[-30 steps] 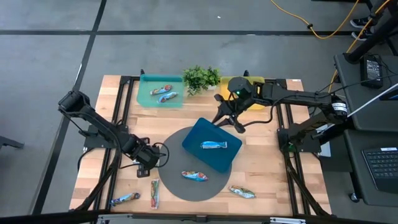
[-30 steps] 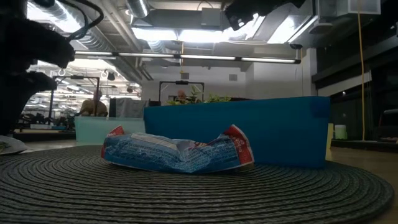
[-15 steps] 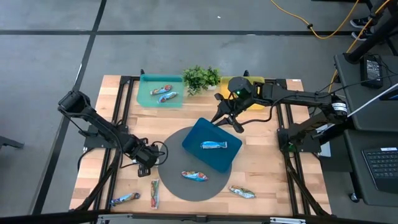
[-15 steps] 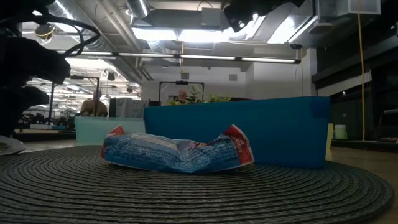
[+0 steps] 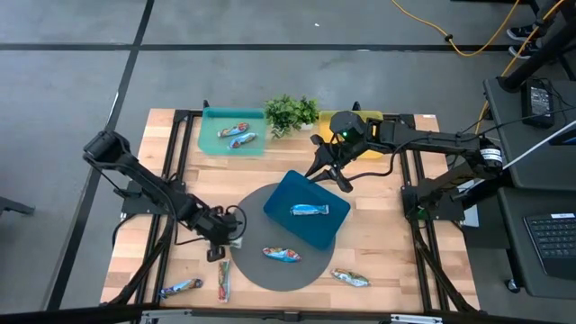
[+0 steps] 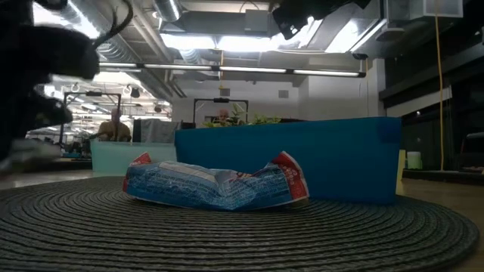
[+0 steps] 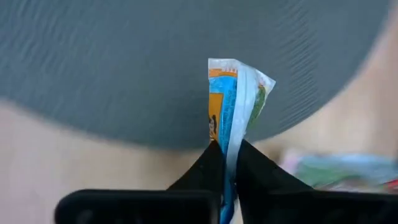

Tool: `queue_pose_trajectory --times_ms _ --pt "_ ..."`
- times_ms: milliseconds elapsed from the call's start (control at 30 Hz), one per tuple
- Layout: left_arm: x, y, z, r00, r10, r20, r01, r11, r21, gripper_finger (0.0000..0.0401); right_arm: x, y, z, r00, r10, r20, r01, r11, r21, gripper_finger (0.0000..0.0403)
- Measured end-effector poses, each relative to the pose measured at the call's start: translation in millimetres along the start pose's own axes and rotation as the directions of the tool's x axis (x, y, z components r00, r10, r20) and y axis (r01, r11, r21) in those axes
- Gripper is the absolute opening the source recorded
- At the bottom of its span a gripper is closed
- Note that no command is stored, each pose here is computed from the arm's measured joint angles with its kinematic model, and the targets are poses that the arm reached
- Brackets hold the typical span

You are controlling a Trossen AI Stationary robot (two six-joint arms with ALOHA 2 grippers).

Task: Pick and place Granola Bars by type
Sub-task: Put the left yellow granola bar into the yellow bin

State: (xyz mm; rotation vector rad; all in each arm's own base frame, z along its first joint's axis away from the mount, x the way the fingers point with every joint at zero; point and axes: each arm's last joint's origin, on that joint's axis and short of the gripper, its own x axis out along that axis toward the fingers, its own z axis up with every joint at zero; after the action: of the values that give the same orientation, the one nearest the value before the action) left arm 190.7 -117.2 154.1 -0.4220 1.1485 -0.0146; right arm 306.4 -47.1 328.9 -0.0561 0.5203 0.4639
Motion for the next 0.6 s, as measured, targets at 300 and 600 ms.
queue_pose_trajectory --times_ms 300,600 --pt "-69 -39 45 0.868 -0.232 0.439 0.172 0.970 0.173 0.0011 0 0 0 1.000 -0.006 -0.002 0.006 1.000 -0.001 0.0094" --pt "-183 -48 57 0.378 -0.296 0.877 -0.025 0.944 0.330 0.0010 0 -2 2 0.999 -0.039 0.013 0.039 0.999 -0.019 0.0094"
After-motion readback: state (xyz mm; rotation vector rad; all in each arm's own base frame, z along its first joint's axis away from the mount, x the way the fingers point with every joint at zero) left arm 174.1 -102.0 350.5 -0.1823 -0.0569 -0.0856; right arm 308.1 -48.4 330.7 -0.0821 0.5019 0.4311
